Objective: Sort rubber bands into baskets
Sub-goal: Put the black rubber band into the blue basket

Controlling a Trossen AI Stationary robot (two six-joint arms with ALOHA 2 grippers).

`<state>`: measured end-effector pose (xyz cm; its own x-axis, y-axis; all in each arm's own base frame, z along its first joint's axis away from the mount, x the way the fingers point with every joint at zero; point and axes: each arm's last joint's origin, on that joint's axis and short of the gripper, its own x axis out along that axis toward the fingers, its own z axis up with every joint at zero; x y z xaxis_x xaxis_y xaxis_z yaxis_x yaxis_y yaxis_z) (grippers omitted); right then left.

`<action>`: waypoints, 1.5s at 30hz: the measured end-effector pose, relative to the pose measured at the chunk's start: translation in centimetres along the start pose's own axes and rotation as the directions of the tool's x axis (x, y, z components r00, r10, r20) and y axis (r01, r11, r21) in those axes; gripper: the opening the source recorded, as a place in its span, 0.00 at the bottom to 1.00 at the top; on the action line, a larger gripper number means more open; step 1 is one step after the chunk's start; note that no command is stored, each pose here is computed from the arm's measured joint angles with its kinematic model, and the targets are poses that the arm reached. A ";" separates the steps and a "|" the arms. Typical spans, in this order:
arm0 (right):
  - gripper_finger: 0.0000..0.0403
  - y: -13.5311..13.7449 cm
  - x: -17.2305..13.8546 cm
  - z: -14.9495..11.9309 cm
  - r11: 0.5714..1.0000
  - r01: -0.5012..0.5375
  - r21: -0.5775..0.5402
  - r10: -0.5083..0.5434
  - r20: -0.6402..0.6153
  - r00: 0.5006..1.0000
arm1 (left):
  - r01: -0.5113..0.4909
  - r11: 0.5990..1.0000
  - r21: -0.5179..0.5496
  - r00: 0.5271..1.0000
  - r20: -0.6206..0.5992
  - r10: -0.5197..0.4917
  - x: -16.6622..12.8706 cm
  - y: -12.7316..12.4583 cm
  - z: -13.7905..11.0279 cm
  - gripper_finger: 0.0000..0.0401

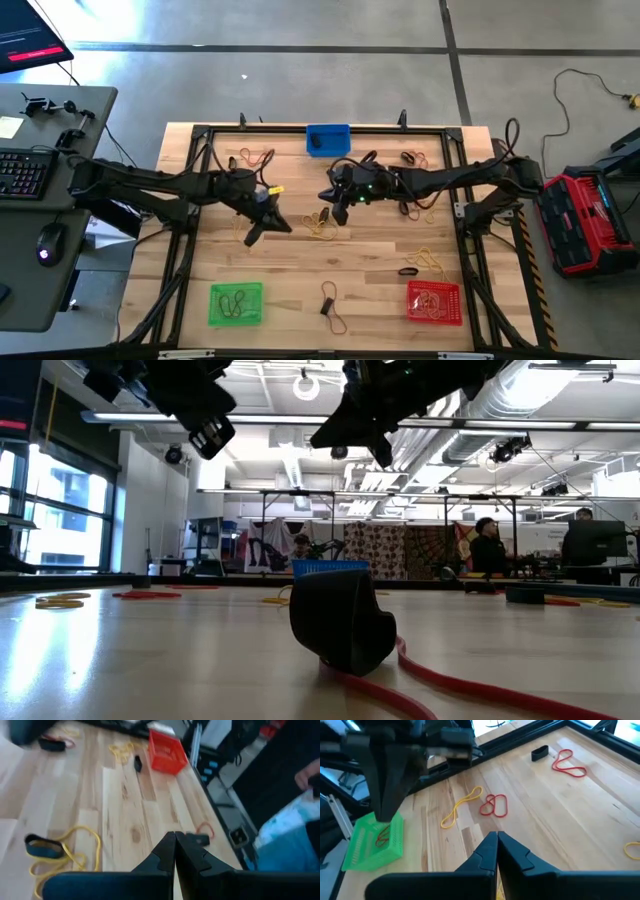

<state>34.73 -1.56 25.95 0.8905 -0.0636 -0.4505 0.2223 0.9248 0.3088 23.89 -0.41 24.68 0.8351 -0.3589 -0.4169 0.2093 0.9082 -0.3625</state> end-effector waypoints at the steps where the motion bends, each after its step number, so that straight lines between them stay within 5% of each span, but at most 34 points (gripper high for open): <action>1: 0.00 0.0 0.0 0.0 1.000 0.001 -0.005 -0.001 -0.003 1.000 | -0.002 1.000 -0.018 1.000 0.018 0.003 -0.1 0.1 0.2 0.00; 9: 0.00 0.2 0.0 -0.1 1.000 -0.002 -0.022 0.002 -0.006 1.000 | -0.083 0.986 -0.147 0.987 0.121 0.101 -0.5 1.0 1.2 0.00; 17: 0.00 0.3 0.0 -0.2 1.000 -0.002 -0.031 0.002 -0.006 1.000 | -0.097 0.985 -0.146 0.982 0.149 0.119 -0.6 1.2 1.4 0.00; 45: 0.00 0.1 0.0 -0.5 0.999 0.017 0.042 -0.015 -0.046 0.999 | -0.287 0.942 -0.174 0.958 -0.035 0.286 -0.9 3.0 -0.4 0.00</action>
<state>34.53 -1.27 25.52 0.8679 -0.0600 -0.4931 0.2537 0.9070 0.3361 23.58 2.56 23.57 0.8416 -0.0919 -0.5323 -0.1315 0.9209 -0.3670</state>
